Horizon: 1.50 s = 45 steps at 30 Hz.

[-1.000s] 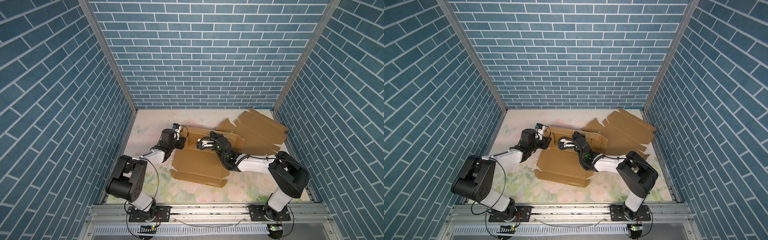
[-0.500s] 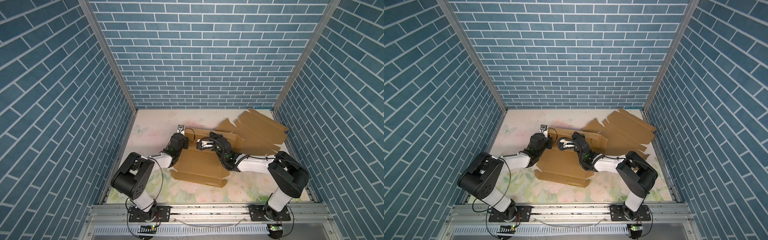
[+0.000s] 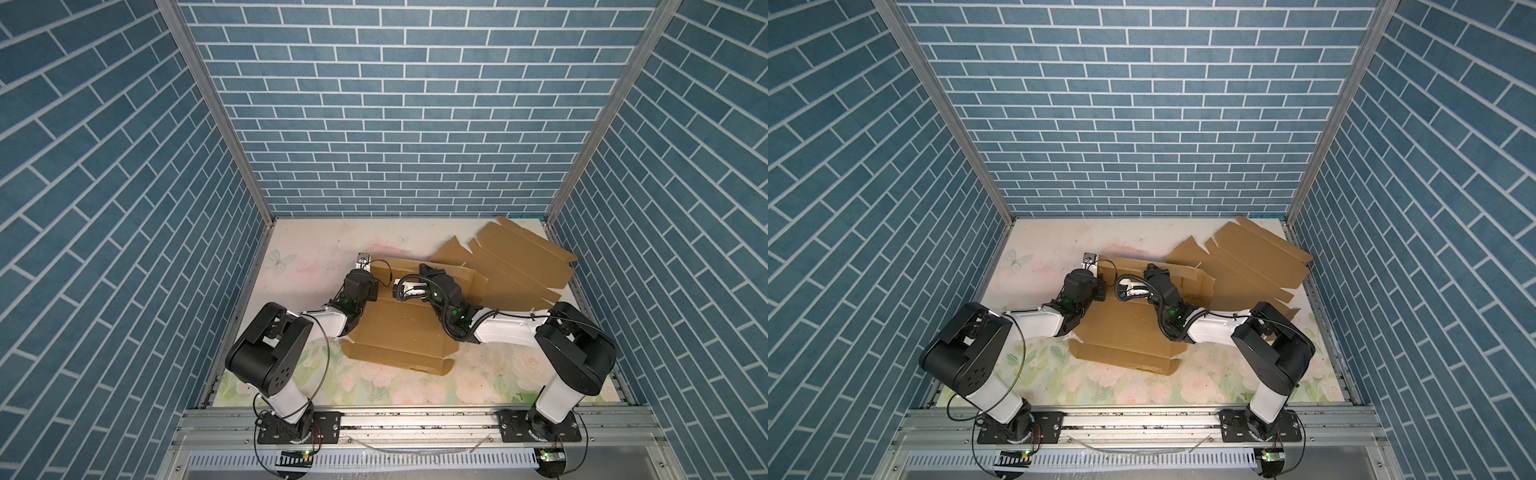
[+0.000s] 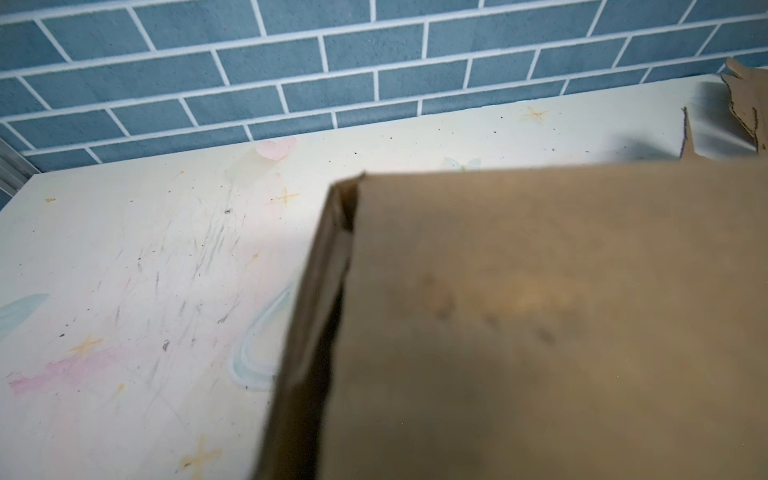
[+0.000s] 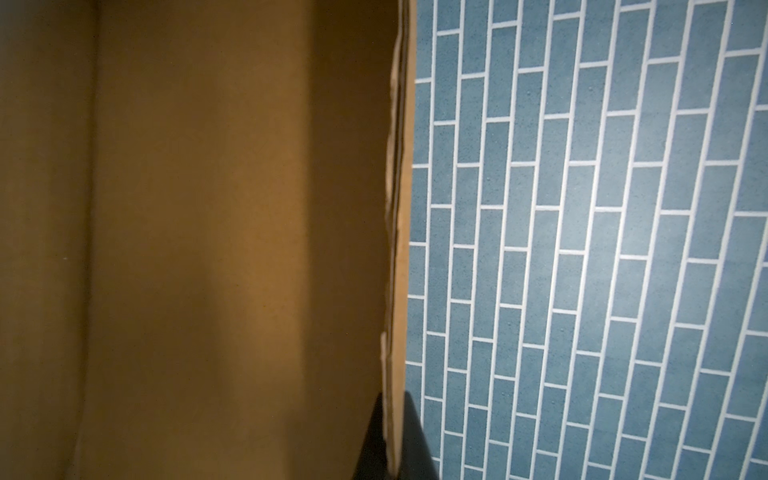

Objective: Fold the paper box

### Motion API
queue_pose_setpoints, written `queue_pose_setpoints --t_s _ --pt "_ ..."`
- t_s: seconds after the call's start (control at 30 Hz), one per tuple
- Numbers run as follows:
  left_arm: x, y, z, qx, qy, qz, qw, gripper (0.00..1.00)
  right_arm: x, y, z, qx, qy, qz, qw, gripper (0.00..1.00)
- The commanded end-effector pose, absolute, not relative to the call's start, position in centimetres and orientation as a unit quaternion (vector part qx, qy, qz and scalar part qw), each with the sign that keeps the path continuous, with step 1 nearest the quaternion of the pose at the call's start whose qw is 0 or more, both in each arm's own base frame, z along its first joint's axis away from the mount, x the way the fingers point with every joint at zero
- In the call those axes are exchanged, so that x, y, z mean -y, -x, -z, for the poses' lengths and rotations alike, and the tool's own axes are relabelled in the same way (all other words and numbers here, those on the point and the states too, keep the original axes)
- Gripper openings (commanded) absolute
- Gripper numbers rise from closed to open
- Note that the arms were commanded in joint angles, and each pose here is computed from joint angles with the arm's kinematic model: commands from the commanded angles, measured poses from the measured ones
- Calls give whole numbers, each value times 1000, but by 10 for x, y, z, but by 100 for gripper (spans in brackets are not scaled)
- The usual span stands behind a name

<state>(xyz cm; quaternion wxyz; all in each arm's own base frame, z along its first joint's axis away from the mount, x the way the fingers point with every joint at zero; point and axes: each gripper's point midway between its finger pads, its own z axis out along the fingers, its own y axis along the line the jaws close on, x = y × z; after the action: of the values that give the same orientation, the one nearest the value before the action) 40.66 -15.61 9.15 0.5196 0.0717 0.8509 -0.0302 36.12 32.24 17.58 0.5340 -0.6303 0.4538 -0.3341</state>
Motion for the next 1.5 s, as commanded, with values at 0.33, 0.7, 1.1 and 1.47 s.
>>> queue_pose_setpoints --t_s 0.33,0.7,1.1,1.47 --pt "155 -411 -74 -854 -88 36 511 7 -327 -356 -157 -451 657 316 515 0" --pt "140 -396 -72 -851 -77 18 520 0 -321 -342 -167 -550 628 205 511 47" --pt "128 -381 -81 -852 -65 -21 519 0 -285 -300 -254 -745 401 -116 521 68" --pt "124 -363 -88 -844 -61 -46 531 0 -190 -316 -266 -910 -37 -171 377 53"
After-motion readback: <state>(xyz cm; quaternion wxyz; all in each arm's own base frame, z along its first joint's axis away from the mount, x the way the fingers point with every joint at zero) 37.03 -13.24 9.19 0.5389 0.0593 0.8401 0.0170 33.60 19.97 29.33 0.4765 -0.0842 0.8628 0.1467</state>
